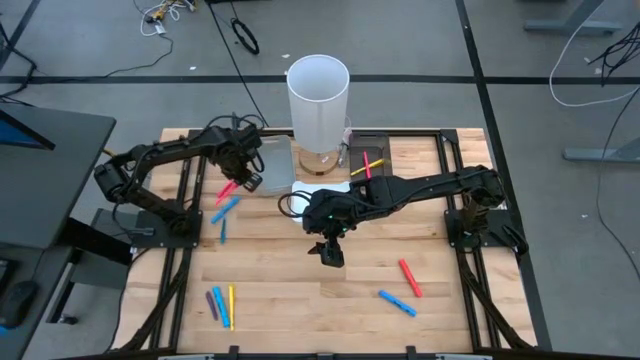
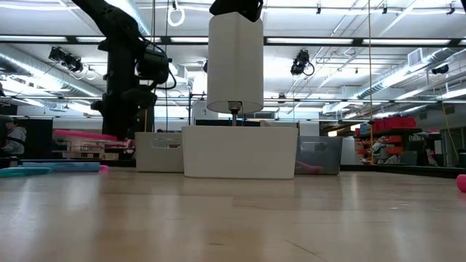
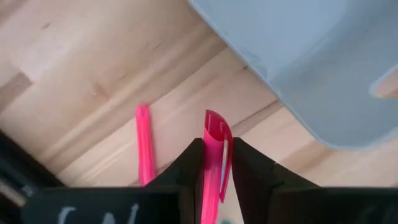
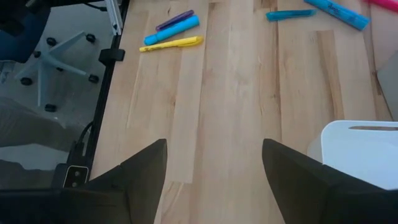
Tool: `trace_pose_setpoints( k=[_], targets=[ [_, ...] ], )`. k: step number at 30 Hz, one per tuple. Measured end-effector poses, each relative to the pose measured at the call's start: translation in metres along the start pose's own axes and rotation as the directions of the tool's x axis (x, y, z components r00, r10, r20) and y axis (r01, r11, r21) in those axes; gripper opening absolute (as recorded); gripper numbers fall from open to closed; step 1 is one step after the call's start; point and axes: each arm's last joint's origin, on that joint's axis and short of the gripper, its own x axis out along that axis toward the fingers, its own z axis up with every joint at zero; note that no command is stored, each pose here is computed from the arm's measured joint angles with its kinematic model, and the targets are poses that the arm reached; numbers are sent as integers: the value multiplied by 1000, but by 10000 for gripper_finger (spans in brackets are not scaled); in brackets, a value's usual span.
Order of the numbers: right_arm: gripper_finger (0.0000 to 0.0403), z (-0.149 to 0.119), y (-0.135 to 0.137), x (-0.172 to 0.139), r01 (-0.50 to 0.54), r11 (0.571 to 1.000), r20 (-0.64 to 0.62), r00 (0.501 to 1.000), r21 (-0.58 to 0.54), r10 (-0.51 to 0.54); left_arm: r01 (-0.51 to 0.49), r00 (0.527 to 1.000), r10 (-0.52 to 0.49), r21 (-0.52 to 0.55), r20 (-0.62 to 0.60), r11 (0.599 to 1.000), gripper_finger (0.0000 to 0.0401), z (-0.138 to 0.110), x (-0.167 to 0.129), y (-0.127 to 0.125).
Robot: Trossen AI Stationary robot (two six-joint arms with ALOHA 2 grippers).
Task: Pick & Place Markers
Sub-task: Put the pink marker pen into the black bin
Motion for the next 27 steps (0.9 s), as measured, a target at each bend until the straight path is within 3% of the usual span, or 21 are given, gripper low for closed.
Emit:
trace_pose_setpoints(
  k=[10,27],
  targets=[
    [263,0,-1,0,1,1000,0,1000,2,-1,46,997,-49,42,64,998,67,-7,-40,-9],
    [263,1,-2,0,1,1000,9,1000,-7,-1,245,927,-268,119,263,962,62,-59,-101,-31]
  ],
)
